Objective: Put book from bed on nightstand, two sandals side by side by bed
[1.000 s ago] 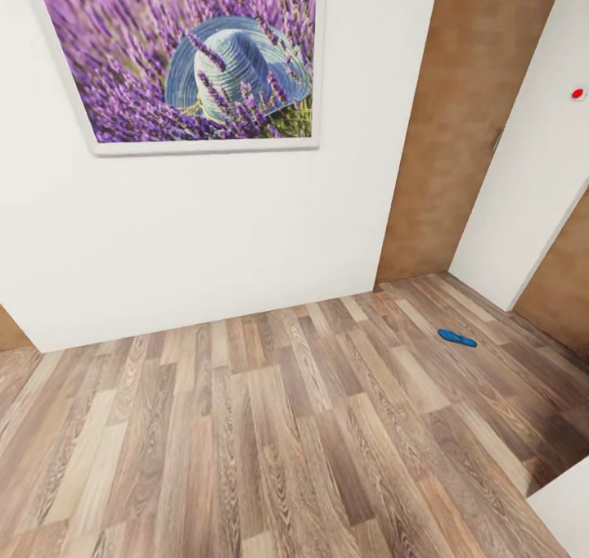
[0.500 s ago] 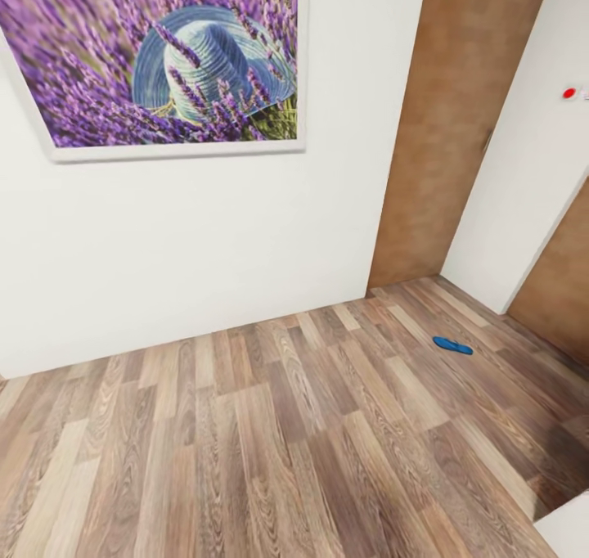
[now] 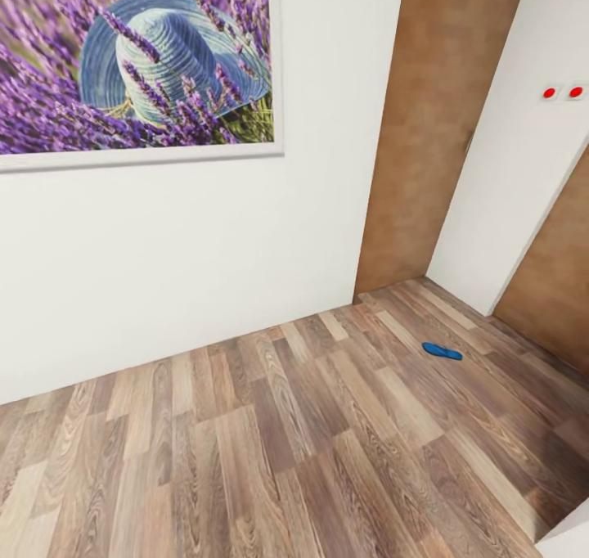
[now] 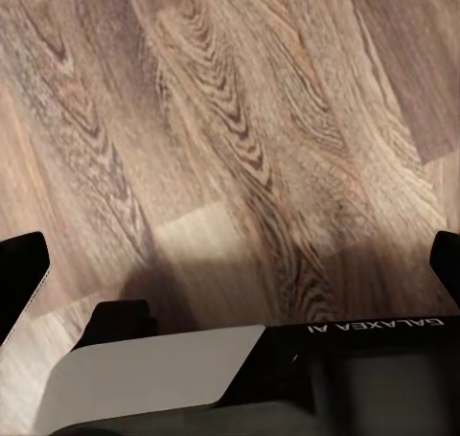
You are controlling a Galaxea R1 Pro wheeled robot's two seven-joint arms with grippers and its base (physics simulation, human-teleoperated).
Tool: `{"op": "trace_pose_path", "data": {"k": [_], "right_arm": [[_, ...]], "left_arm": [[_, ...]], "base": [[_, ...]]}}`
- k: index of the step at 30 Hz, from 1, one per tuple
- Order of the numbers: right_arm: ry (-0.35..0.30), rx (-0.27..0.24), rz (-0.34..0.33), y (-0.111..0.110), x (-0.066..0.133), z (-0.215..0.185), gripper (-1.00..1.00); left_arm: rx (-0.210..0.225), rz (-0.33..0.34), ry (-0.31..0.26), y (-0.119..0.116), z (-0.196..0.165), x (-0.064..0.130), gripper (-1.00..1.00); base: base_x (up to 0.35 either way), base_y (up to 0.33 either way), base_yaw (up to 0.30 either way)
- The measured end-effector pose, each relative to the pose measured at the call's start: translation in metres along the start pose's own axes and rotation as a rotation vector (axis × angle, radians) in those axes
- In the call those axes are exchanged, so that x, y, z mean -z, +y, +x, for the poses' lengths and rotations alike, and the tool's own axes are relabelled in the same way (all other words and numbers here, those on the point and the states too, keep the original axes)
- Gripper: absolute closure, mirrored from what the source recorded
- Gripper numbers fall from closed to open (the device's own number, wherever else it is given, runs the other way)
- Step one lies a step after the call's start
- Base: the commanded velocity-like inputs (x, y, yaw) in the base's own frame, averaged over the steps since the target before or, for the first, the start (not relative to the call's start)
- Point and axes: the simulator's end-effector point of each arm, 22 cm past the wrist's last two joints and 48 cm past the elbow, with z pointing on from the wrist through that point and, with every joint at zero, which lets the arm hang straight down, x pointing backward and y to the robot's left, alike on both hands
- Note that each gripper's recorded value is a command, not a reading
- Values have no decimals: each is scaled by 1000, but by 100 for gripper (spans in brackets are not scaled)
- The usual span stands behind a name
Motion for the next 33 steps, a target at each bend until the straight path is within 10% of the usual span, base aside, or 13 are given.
{"op": "trace_pose_path", "data": {"k": [33], "right_arm": [[0, 0, 0, 0, 0, 0, -100]], "left_arm": [[-1, 0, 0, 0, 0, 0, -100]], "base": [[310, -41, -195]]}}
